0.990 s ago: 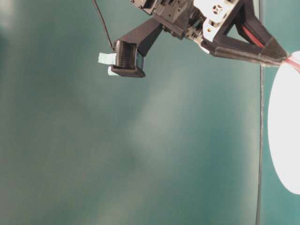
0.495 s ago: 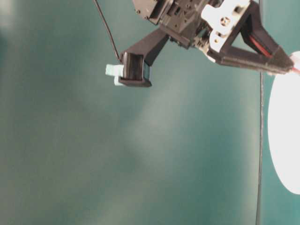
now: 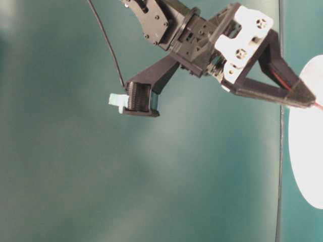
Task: Scoop the yellow hexagonal prism block from the bowl with a spoon using the right arm.
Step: 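Lower the spoon bowl into the white bowl beside the yellow block, then push the spoon under the yellow block toward the bowl's left rim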
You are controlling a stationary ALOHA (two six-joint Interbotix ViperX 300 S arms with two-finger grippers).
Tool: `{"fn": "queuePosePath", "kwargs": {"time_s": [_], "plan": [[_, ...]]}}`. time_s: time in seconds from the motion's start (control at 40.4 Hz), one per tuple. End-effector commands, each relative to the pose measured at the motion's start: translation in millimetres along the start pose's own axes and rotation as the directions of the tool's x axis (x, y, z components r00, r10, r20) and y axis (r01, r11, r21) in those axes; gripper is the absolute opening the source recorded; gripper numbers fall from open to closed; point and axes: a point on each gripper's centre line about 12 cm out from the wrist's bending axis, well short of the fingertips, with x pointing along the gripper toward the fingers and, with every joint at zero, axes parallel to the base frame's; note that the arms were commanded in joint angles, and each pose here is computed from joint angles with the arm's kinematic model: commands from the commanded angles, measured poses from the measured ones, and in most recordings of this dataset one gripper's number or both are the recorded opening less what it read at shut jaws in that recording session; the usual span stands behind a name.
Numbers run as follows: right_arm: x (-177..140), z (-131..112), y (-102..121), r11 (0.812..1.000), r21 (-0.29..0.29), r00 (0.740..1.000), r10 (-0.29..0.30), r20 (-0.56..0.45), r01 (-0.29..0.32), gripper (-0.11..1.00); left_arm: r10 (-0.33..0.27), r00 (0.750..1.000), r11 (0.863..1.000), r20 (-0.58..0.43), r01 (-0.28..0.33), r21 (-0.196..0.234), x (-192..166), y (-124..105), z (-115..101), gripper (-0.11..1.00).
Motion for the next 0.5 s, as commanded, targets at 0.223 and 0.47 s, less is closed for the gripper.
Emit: {"fn": "queuePosePath", "kwargs": {"time_s": [0.223,0.47], "plan": [[-5,19,2,1.0,-0.002,0.998,-0.005,0.062,0.005,0.23,0.002,0.999,1.0,0.037,-0.002,-0.001,2,0,13,-0.01],[-8,29,2,1.0,0.005,0.995,-0.009,0.095,0.009,0.23,0.002,0.999,1.0,0.037,-0.002,-0.003,2,0,13,-0.01]]}}
